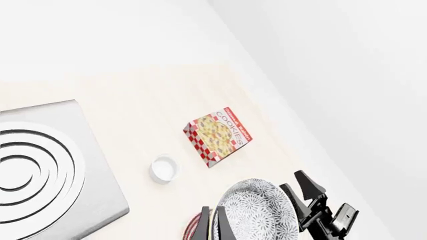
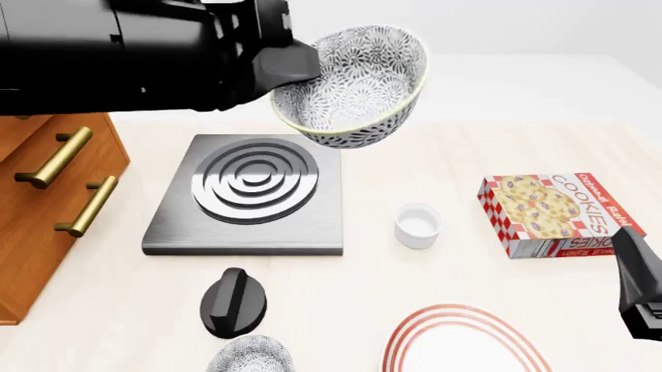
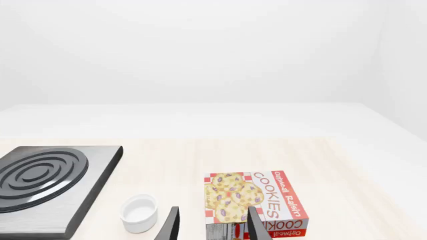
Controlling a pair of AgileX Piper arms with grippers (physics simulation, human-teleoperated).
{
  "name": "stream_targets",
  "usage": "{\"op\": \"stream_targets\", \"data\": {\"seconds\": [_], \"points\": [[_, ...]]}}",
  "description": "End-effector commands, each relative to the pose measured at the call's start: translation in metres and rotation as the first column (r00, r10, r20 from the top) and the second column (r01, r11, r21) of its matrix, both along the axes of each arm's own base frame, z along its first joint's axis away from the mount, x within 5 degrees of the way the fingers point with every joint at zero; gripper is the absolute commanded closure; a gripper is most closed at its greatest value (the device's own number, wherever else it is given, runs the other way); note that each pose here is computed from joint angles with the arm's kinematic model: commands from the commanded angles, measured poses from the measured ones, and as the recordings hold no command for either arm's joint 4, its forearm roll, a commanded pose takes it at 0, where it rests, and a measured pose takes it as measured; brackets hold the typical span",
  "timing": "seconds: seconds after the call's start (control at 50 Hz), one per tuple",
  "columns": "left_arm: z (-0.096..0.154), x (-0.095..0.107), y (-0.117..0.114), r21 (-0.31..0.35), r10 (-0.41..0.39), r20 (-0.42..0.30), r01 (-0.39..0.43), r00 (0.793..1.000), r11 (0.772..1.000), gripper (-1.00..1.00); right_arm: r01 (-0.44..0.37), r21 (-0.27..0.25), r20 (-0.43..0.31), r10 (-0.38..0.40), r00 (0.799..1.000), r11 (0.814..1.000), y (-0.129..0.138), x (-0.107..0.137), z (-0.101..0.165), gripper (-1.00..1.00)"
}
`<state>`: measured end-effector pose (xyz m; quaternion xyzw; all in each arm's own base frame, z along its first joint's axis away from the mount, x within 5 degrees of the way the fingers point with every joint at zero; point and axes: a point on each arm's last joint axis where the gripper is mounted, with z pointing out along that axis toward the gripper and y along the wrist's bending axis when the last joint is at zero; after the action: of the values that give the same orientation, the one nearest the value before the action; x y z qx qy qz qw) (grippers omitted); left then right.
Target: Pick the akita bowl on the wooden cabinet and place it on the plate.
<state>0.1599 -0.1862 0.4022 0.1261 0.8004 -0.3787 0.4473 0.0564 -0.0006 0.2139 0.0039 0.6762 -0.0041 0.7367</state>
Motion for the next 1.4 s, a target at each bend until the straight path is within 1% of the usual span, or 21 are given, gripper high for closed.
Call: {"op": "stream_targets", "data": {"seconds": [0.02,0.28,0.58,0.8,0.94,1.26,1.4], "points": [[-0.004,-0.004,-0.007,0.0,-0.032,-0.01,0.032,0.999,0.999,1.0,0.0,0.0,0.0,0.0,1.0,1.0,0.0,0.0,0.0,-1.0],[-0.017,-0.008,-0.017,0.018,-0.065,-0.037,0.066,0.997,0.998,1.0,0.0,0.0,0.0,0.0,1.0,1.0,0.0,0.0,0.0,-1.0],[-0.03,-0.012,-0.022,0.034,-0.085,-0.061,0.088,0.994,0.996,1.0,0.0,0.0,0.0,0.0,1.0,1.0,0.0,0.0,0.0,-1.0],[-0.028,-0.021,-0.022,0.019,-0.108,-0.07,0.109,0.992,0.994,1.0,0.0,-0.001,0.0,0.0,1.0,1.0,0.0,0.0,0.0,-1.0],[-0.04,-0.027,-0.03,0.022,-0.137,-0.093,0.139,0.986,0.99,1.0,0.0,0.0,0.0,0.0,1.0,1.0,0.0,0.0,0.0,-1.0],[-0.048,-0.025,-0.036,0.037,-0.141,-0.105,0.145,0.984,0.989,1.0,0.0,0.0,0.0,0.0,1.0,1.0,0.0,0.0,0.0,-1.0],[-0.061,-0.021,-0.039,0.045,-0.129,-0.122,0.135,0.984,0.99,1.0,0.0,-0.001,0.0,0.0,1.0,1.0,0.0,0.0,0.0,-1.0]]}}
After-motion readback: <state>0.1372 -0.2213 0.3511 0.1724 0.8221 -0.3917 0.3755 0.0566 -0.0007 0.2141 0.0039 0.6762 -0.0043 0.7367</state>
